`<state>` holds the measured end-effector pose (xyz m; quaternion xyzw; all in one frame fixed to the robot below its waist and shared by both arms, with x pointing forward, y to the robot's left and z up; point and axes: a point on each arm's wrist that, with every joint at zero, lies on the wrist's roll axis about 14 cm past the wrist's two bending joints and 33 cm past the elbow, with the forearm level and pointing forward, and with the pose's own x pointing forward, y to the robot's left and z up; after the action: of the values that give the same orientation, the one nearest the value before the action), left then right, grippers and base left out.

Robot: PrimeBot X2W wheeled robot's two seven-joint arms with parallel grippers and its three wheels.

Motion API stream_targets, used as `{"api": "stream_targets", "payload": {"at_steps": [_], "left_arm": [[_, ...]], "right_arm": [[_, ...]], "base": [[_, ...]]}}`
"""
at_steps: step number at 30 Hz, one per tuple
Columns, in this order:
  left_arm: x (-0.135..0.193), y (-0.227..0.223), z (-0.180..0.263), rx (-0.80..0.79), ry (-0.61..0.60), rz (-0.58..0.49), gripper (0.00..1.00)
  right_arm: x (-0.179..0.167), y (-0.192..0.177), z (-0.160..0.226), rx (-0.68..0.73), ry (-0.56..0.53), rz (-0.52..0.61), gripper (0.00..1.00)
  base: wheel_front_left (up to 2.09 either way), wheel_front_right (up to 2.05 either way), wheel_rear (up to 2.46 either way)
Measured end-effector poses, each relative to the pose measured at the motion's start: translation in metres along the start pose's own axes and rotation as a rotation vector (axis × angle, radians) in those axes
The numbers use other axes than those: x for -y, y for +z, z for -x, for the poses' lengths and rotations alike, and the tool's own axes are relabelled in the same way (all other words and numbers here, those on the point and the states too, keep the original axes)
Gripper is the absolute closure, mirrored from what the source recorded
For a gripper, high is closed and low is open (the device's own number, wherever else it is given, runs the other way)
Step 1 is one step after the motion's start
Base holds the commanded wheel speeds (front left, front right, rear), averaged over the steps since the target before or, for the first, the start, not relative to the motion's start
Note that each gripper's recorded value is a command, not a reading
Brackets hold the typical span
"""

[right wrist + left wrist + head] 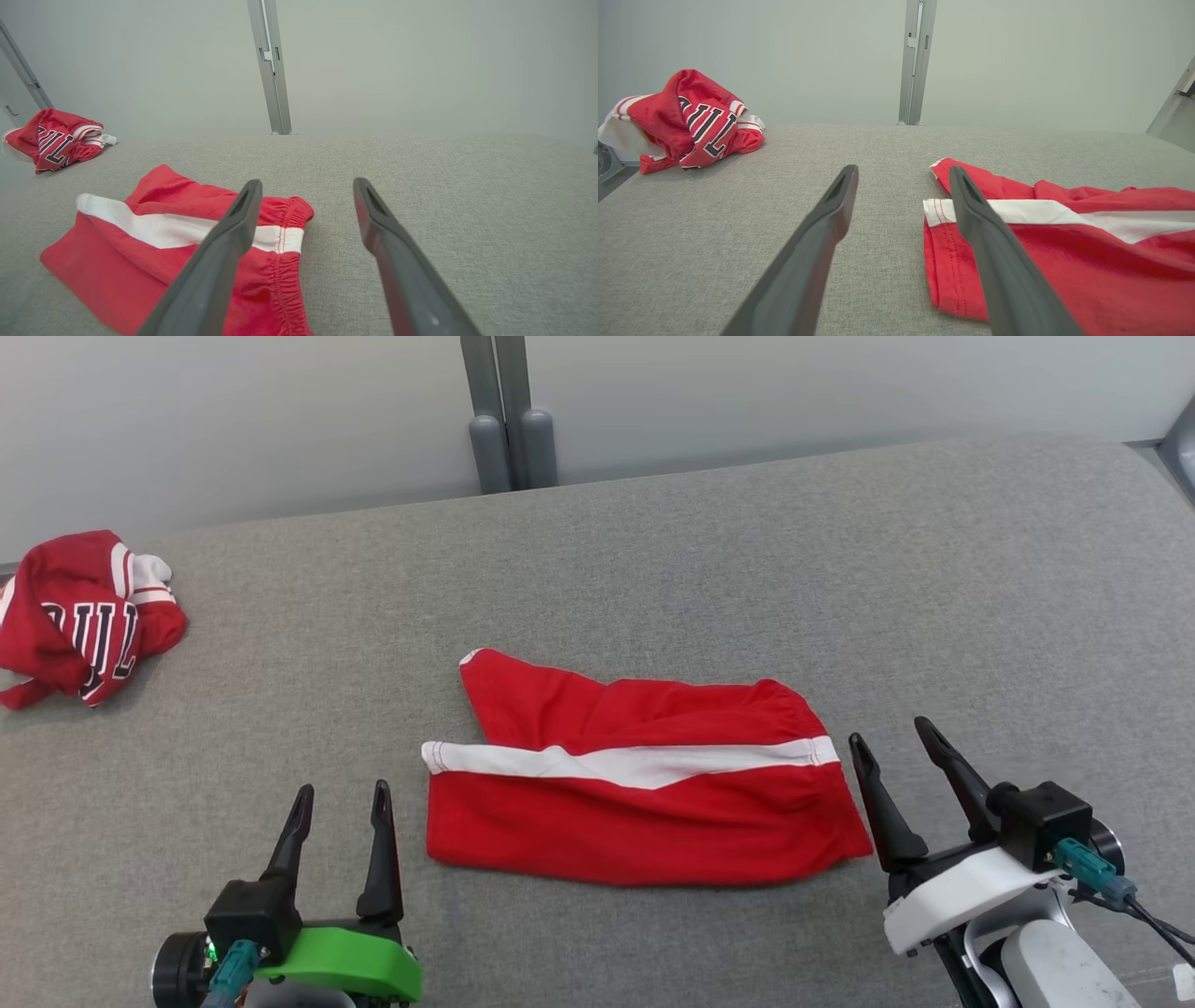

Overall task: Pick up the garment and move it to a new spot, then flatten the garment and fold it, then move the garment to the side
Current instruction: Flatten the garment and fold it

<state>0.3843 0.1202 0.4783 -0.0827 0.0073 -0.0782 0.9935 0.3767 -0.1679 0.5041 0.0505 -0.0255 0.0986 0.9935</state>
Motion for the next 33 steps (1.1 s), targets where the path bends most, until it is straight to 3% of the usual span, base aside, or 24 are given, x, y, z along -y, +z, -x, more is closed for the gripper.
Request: {"api": "stream_targets", "payload": {"at_steps": [9, 14, 28, 30, 31, 33], "left_arm": [[-0.002, 0.000, 0.001, -0.001, 0.007, 0.000, 0.00], [-0.003, -0.003, 0.001, -0.010, 0.010, 0.001, 0.00], [-0.015, -0.013, 0.001, -0.038, 0.048, 0.010, 0.00], [-0.018, -0.014, 0.001, -0.042, 0.057, 0.011, 0.00], [-0.019, -0.015, 0.001, -0.044, 0.061, 0.012, 0.00], [-0.020, -0.016, 0.001, -0.047, 0.065, 0.013, 0.00]], "right_arm": [[0.001, -0.005, -0.004, -0.012, -0.011, -0.002, 0.00], [0.015, -0.023, -0.010, -0.134, -0.044, -0.025, 0.00], [-0.010, -0.064, -0.024, -0.505, 0.157, -0.011, 0.00], [-0.012, -0.064, -0.027, -0.508, 0.172, -0.011, 0.39], [-0.013, -0.063, -0.029, -0.507, 0.180, -0.006, 0.53], [-0.015, -0.063, -0.032, -0.507, 0.194, -0.005, 0.69]], "base": [[0.00, 0.00, 0.00], [0.00, 0.00, 0.00], [0.00, 0.00, 0.00], [0.00, 0.00, 0.00], [0.00, 0.00, 0.00], [0.00, 0.00, 0.00]]}}
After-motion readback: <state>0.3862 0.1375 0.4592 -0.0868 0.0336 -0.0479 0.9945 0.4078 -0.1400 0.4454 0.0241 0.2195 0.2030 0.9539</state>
